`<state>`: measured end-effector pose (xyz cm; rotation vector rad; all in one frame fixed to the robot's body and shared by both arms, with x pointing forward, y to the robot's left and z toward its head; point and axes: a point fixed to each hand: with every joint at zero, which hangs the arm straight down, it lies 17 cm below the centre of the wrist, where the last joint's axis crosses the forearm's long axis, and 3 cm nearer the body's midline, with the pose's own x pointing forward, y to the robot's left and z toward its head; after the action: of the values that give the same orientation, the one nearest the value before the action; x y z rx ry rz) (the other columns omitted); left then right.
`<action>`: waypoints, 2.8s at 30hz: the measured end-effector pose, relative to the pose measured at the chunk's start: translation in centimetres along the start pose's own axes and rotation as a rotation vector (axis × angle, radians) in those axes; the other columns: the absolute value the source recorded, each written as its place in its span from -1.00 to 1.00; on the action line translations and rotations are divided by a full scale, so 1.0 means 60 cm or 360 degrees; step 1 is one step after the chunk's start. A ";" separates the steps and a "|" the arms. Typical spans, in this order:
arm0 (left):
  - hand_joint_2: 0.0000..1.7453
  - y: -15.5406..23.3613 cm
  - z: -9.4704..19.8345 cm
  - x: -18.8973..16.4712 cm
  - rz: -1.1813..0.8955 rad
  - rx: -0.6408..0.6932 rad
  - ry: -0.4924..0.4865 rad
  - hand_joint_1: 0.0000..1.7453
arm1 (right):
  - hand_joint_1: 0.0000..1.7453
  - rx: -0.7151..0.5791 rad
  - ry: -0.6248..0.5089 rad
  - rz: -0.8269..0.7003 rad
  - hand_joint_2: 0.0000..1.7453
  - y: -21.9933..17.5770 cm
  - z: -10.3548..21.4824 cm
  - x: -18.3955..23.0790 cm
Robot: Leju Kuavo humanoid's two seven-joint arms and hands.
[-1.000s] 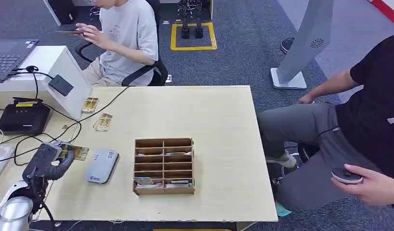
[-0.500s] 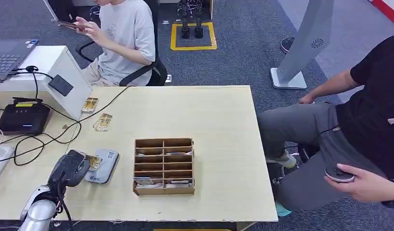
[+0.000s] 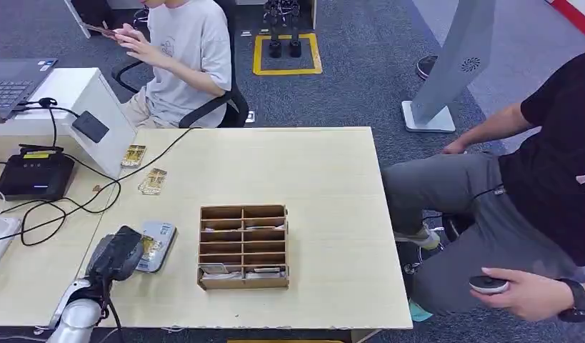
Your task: Pass the card to the sensor for recognition and then transmit it.
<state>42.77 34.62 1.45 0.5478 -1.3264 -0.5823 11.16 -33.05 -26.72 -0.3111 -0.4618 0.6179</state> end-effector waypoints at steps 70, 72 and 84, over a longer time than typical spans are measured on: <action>1.00 0.391 -0.061 0.401 -0.1503 0.1399 -0.0990 1.00 | -1.00 0.0080 -0.0166 0.0264 1.00 -0.016 -0.023 0.084; 1.00 0.389 -0.061 0.402 -0.1493 0.1399 -0.0992 1.00 | -1.00 0.0078 -0.0171 0.0264 1.00 -0.017 -0.024 0.086; 1.00 0.390 -0.077 0.389 -0.1146 0.1370 -0.0961 -1.00 | -1.00 0.0080 -0.0174 0.0284 1.00 -0.015 -0.023 0.086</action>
<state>52.54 36.42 33.33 1.6979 -1.9527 -0.7776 16.04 -30.75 -25.88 -0.2735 -0.5260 0.8223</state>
